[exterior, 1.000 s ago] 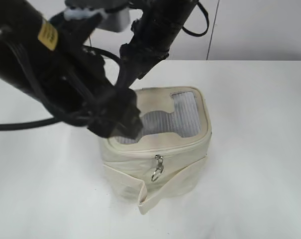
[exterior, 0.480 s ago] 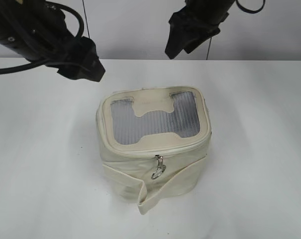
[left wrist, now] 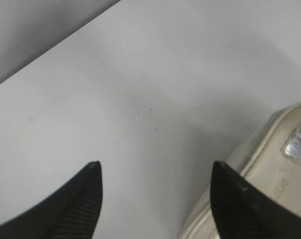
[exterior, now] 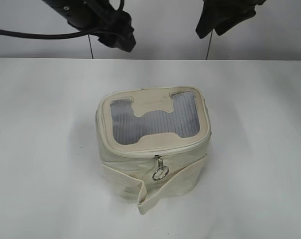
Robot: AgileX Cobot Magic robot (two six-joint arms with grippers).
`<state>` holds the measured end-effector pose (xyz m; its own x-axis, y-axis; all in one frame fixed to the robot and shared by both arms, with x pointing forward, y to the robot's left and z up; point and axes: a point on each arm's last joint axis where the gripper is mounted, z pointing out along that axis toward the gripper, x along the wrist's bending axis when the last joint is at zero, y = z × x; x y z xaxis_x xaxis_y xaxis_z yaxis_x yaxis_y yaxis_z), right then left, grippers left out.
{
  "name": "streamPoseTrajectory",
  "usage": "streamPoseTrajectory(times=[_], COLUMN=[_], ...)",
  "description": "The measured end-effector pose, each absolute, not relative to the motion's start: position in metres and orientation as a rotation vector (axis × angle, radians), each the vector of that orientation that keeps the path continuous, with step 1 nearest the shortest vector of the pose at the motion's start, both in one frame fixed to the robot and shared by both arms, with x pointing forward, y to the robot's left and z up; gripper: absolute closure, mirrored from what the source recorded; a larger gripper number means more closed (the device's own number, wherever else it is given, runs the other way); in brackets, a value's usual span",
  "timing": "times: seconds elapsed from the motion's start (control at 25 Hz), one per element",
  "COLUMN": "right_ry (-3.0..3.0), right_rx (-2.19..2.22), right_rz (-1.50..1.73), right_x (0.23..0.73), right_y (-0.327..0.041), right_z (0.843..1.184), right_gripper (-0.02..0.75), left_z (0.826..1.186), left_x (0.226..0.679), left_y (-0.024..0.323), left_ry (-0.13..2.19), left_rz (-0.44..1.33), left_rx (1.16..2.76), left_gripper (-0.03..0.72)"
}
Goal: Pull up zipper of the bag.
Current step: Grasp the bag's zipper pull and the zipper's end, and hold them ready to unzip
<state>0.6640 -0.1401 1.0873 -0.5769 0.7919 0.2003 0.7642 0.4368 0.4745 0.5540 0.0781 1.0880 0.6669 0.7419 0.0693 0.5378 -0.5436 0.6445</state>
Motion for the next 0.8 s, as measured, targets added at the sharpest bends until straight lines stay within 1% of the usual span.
streamPoseTrajectory(times=[0.2,0.48,0.8], right_ry=[2.634,2.673,2.654], right_rx=[1.443,1.532,1.691], right_rz=[0.742,0.63,0.537], right_x=[0.65,0.627,0.601], right_y=[-0.148,-0.16,-0.191], right_z=[1.084,1.069,1.058], right_gripper=[0.294,0.296,0.296], left_z=[1.088,1.07,1.044], left_x=[0.576,0.595,0.599], left_y=[0.055,0.026,0.006], left_ry=[0.891,0.741,0.578], left_rz=[0.402,0.233,-0.021], left_rx=[2.284,2.379,2.469], left_gripper=[0.167,0.167,0.167])
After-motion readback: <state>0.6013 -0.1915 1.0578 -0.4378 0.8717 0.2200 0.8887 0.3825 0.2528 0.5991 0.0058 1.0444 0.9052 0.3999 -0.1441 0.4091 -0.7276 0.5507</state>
